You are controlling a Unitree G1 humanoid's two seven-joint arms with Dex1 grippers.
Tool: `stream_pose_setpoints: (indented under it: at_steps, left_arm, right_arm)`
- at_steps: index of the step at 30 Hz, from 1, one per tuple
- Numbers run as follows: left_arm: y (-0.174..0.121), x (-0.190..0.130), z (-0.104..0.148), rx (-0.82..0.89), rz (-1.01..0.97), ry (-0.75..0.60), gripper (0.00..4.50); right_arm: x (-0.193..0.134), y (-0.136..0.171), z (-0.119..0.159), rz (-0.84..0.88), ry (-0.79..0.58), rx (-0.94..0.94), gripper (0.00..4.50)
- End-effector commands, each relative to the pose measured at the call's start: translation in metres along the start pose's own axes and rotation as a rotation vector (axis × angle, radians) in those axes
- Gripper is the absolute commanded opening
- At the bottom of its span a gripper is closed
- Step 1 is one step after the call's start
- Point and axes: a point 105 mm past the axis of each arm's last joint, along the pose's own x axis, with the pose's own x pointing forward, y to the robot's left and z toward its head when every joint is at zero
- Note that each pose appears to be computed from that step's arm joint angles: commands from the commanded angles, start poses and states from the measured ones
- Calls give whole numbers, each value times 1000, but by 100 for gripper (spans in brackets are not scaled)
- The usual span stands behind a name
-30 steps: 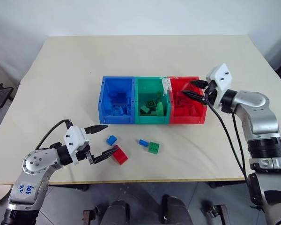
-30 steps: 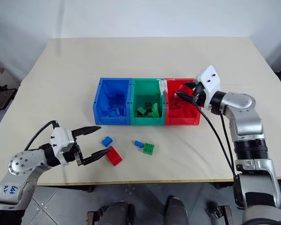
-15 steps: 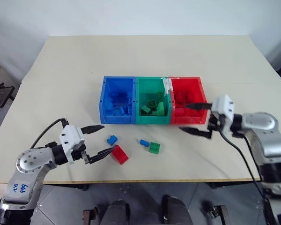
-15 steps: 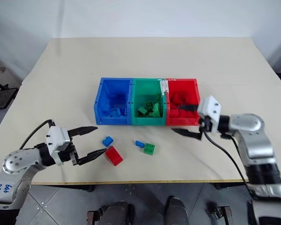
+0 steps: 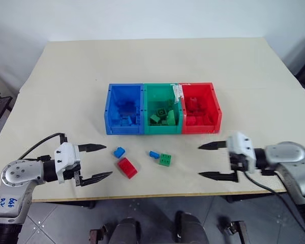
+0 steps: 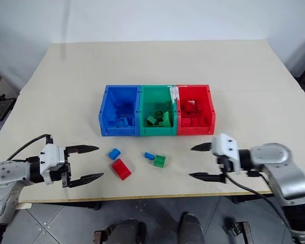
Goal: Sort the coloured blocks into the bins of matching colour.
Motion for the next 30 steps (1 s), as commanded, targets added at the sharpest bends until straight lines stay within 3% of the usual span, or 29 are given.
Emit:
stream_pose_setpoints:
  at_steps: [1,9,12,19,24,28,30]
  left_arm:
    - [-4,2,5,23,13,-17,450]
    - [-8,4,11,14,48,-37,450]
    - [-10,4,13,10,47,-38,450]
    - [-14,0,12,-7,68,-39,450]
    - [-9,2,12,-25,128,-73,450]
    - [-3,1,15,-55,204,-119,450]
    - [2,-2,17,-89,257,-155,450]
  right_arm:
    - [23,-2,9,-15,18,5,446]
    - [82,-1,3,20,82,-5,446]
    - [92,-1,2,20,73,0,381]
    - [80,-15,1,-33,89,-11,149]
    - [67,-41,31,-83,20,7,151]
    - [64,-59,81,-59,-118,21,151]
    - [66,-87,101,-173,-179,-7,151]
